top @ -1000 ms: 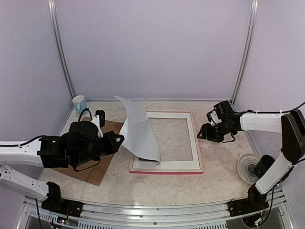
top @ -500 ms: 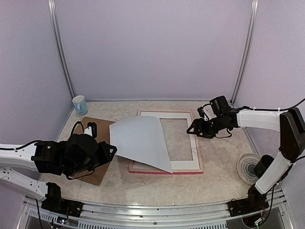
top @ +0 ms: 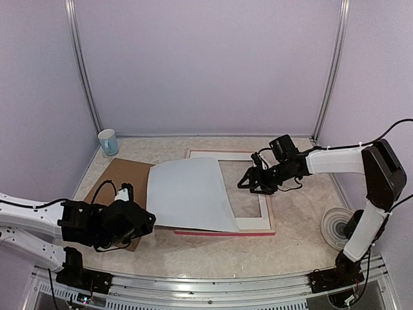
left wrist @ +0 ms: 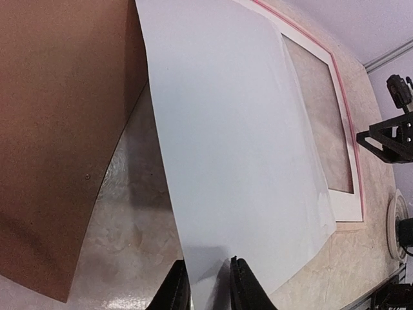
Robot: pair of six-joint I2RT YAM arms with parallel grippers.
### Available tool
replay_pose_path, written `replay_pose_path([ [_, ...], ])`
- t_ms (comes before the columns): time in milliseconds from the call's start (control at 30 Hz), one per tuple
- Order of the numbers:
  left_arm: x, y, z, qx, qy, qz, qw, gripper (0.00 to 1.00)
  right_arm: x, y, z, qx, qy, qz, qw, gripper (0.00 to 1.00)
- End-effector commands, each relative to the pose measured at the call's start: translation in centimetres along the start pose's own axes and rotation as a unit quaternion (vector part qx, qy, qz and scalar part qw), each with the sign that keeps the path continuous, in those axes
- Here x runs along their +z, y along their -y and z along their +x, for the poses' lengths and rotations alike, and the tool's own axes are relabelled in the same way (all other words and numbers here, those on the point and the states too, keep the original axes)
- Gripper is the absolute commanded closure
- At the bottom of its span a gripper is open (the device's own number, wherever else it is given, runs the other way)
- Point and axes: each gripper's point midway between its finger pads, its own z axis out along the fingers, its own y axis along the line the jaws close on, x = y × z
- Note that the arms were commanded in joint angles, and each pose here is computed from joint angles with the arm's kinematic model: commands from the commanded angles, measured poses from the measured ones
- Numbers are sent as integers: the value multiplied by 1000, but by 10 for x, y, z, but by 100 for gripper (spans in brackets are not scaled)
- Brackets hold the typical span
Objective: Put the photo into the frame
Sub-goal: Place the photo in the frame body, then pick up the photo from the frame body.
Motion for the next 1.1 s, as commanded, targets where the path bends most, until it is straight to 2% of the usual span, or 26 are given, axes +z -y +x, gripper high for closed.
replay_pose_path([
  [0,8,-15,15,-1,-12,-15,1000,75,13,-11,1,2,-11,-16,1000,28],
  [167,16,-31,28,4,-25,-34,999,64,24,-9,8,6,-23,-10,1000,28],
  [400,23,-43,40,16,-36,-54,998,37,35,-7,14,5,-35,-5,999,28],
  [567,21,-42,25,29,-5,-67,997,28,42,-1,15,8,-43,1,999,28],
  [800,34,-41,0,56,27,-89,994,28,55,1,19,13,-58,0,998,28],
  [1067,56,-44,-12,72,30,-93,993,29,61,-6,23,13,-69,-11,997,29],
])
